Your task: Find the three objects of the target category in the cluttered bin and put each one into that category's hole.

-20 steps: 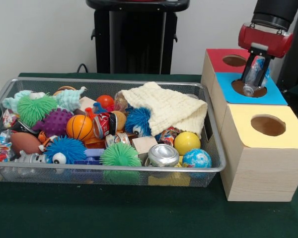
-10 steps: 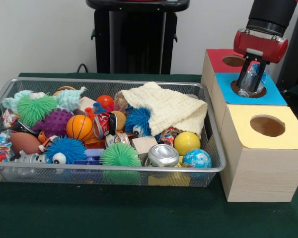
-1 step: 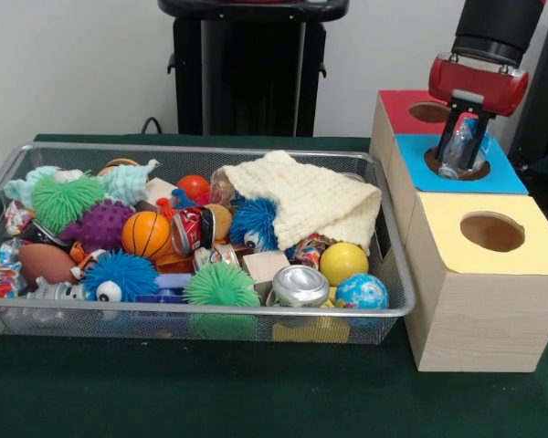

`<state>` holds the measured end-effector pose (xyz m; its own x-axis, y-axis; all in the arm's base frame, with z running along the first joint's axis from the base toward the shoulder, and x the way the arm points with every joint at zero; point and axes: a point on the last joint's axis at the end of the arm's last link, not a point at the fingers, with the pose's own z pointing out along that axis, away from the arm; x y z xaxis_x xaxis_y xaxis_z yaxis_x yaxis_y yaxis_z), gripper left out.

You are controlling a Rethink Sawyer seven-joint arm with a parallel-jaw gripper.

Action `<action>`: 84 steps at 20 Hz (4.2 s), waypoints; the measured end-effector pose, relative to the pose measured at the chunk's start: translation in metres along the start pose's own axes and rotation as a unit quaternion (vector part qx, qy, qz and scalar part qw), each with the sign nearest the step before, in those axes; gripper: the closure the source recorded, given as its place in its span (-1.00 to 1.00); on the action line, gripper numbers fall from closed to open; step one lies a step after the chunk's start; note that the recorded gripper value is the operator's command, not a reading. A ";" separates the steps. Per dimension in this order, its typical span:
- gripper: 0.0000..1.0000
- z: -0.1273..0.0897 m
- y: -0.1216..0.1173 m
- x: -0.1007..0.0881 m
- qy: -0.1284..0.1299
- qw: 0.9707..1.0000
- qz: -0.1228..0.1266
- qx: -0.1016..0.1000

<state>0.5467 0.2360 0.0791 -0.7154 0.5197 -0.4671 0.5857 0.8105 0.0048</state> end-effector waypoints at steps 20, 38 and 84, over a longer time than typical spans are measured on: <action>-1.00 0.005 0.010 0.000 -0.024 0.999 -0.014 -0.024; -1.00 0.006 0.006 0.000 -0.021 0.998 0.037 -0.039; -1.00 0.008 -0.017 -0.018 0.029 0.999 0.022 -0.037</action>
<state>0.5530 0.2108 0.0802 -0.7118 0.5679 -0.4132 0.5889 0.8032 0.0895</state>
